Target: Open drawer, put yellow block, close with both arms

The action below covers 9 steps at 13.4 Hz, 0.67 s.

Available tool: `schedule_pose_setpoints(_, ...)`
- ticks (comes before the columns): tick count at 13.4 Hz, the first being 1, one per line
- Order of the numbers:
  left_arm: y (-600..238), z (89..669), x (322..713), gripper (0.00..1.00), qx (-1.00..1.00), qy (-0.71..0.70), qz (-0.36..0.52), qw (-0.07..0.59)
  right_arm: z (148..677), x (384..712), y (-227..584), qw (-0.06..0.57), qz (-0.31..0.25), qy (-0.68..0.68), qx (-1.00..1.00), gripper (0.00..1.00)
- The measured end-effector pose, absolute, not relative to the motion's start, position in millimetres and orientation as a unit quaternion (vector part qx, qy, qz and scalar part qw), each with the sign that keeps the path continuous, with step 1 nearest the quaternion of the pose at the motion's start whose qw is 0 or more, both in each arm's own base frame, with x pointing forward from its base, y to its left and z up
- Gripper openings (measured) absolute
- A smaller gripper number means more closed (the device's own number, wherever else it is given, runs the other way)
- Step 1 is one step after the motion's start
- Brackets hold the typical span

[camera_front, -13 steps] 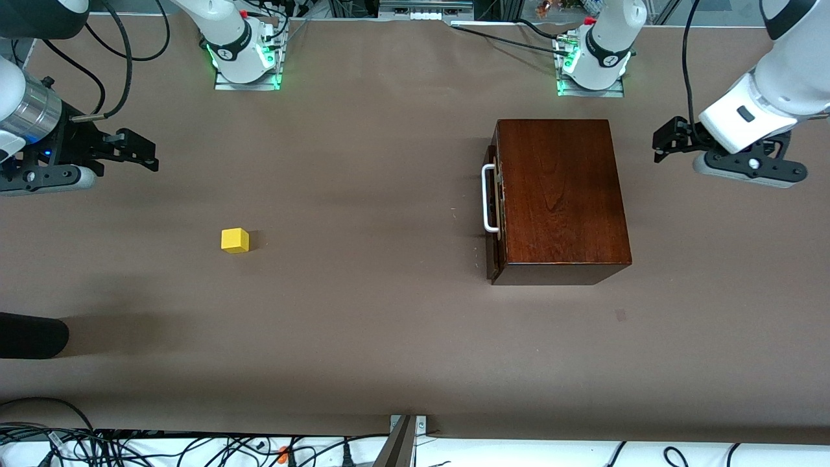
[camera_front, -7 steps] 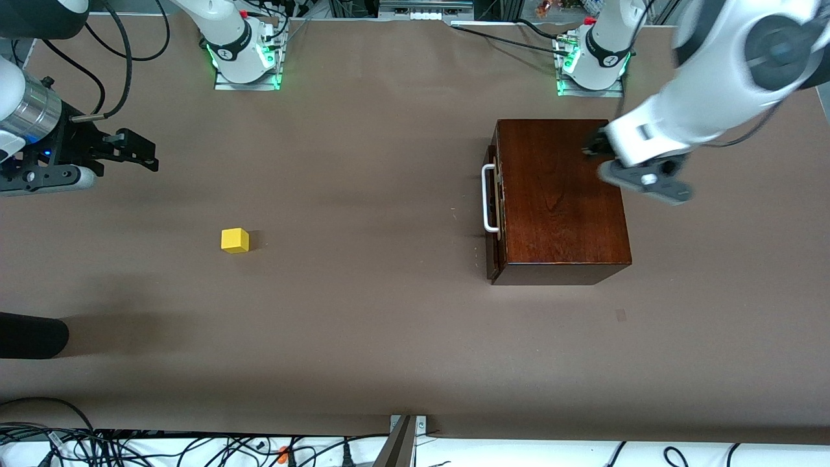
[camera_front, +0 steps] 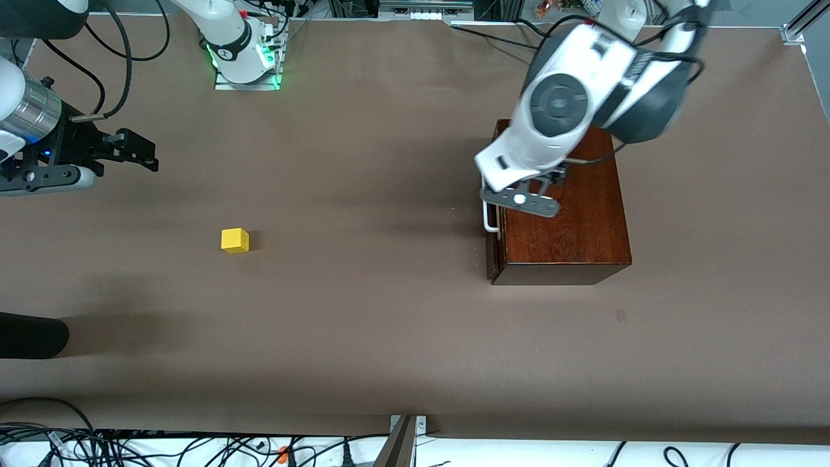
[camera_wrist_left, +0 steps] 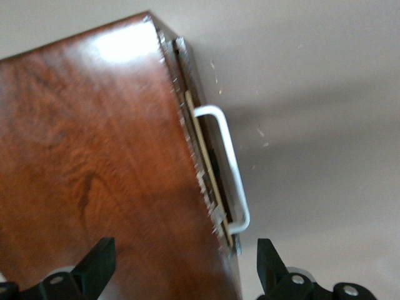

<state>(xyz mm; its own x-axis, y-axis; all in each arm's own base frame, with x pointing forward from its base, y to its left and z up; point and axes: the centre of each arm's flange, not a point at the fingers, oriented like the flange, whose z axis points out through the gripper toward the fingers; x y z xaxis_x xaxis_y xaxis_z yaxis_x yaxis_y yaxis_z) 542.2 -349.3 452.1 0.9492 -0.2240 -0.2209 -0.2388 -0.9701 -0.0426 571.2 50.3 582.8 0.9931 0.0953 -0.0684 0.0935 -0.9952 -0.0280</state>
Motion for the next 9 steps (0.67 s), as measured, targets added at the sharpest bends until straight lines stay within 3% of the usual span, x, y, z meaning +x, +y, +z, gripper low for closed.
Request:
schedule_pose_setpoints(3,-377.5,430.2,534.9,1.00,-0.991,0.078,0.093,0.056,582.8,571.2,50.3,0.012,0.035,-0.047,-0.998,1.00)
schedule_pose_setpoints(9,-443.4,356.4,499.0,1.00,-0.984,0.063,0.045,0.160,582.8,571.2,50.3,0.012,0.035,-0.047,-0.998,1.00)
